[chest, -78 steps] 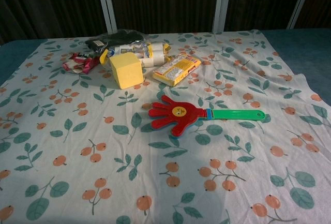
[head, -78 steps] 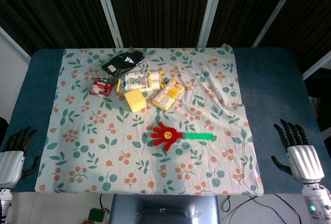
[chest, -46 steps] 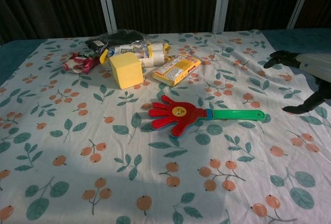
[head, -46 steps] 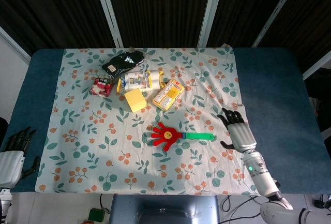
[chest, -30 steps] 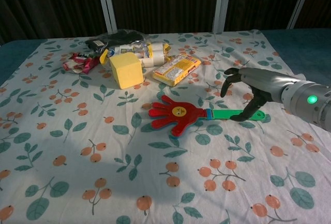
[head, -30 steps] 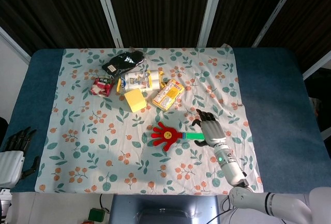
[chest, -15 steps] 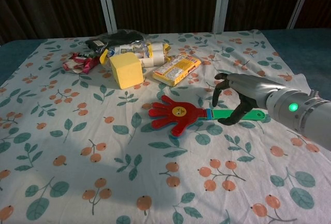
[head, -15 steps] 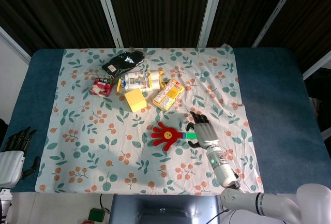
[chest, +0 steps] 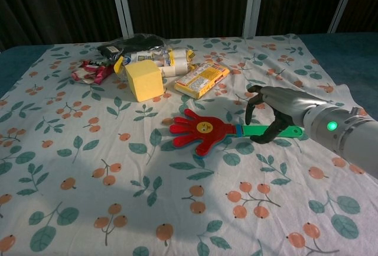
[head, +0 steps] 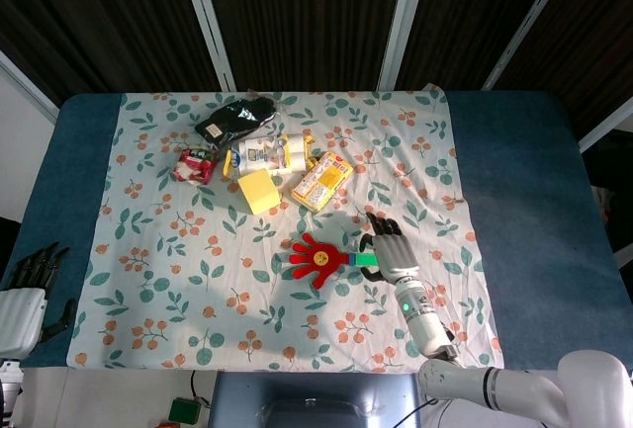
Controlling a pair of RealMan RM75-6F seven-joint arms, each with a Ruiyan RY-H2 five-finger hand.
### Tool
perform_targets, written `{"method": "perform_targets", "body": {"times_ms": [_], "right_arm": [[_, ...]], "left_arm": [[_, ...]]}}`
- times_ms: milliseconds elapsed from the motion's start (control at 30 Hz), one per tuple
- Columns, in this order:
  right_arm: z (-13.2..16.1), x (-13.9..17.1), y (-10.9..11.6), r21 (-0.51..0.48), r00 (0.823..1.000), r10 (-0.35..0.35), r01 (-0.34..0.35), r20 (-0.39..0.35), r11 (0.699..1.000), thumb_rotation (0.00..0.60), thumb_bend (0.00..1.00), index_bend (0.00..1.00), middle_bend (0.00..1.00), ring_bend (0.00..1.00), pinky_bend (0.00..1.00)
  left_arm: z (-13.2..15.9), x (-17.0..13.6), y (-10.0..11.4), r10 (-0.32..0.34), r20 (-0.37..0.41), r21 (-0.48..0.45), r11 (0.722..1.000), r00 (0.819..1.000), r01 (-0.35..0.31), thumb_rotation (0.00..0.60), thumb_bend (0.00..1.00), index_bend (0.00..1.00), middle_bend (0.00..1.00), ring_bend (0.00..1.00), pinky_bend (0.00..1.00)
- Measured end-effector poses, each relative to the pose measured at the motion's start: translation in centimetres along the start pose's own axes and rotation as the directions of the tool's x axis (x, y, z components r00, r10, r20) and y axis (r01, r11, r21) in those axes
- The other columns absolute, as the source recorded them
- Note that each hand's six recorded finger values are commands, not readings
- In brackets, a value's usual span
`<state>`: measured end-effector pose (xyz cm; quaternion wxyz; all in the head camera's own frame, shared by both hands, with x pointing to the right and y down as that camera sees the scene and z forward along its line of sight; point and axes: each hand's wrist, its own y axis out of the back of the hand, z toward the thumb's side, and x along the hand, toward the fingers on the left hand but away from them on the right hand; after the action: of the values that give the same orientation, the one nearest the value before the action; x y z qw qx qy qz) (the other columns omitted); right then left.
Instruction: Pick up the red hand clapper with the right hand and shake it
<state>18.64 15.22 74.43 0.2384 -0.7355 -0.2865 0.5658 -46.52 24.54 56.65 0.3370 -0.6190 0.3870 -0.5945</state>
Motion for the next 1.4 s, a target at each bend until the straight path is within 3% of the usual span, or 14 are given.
{"method": "perform_targets", "body": {"times_ms": [567, 800, 933, 1067, 1233, 1400], "right_arm": [[0.0, -0.1, -0.1, 0.006, 1.000, 0.001, -0.001, 0.006, 1.000, 0.600, 0.40, 0.62, 0.09, 0.00, 0.00], [0.1, -0.2, -0.3, 0.001, 1.000, -0.001, 0.001, 0.008, 1.000, 0.600, 0.45, 0.72, 0.22, 0.01, 0.00], [0.2, -0.2, -0.1, -0.010, 1.000, -0.012, 0.012, 0.002, 1.000, 0.600, 0.50, 0.78, 0.34, 0.13, 0.01], [0.4, -0.2, 0.1, -0.039, 0.999, -0.031, 0.030, -0.008, 0.999, 0.600, 0.53, 0.80, 0.43, 0.26, 0.18], [0.8, -0.1, 0.4, -0.066, 0.998, -0.053, 0.051, -0.033, 0.997, 0.600, 0.54, 0.84, 0.53, 0.42, 0.46], [1.0, 0.1, 0.4, -0.079, 0.997, -0.062, 0.058, -0.046, 0.995, 0.600, 0.55, 0.87, 0.58, 0.56, 0.66]], "left_arm": [[0.0, 0.0, 0.0, 0.000, 0.000, 0.000, 1.000, 1.000, 0.000, 0.600, 0.45, 0.00, 0.02, 0.00, 0.10], [0.0, 0.0, 0.0, 0.000, 0.000, 0.000, 1.000, 1.000, 0.000, 0.600, 0.45, 0.00, 0.02, 0.00, 0.10], [0.0, 0.0, 0.0, 0.000, 0.000, 0.000, 1.000, 1.000, 0.000, 0.600, 0.45, 0.00, 0.02, 0.00, 0.10], [0.0, 0.0, 0.0, 0.000, 0.000, 0.000, 1.000, 1.000, 0.000, 0.600, 0.45, 0.00, 0.02, 0.00, 0.10], [0.0, 0.0, 0.0, 0.000, 0.000, 0.000, 1.000, 1.000, 0.000, 0.600, 0.45, 0.00, 0.02, 0.00, 0.10], [0.0, 0.0, 0.0, 0.000, 0.000, 0.000, 1.000, 1.000, 0.000, 0.600, 0.45, 0.00, 0.02, 0.00, 0.10]]}}
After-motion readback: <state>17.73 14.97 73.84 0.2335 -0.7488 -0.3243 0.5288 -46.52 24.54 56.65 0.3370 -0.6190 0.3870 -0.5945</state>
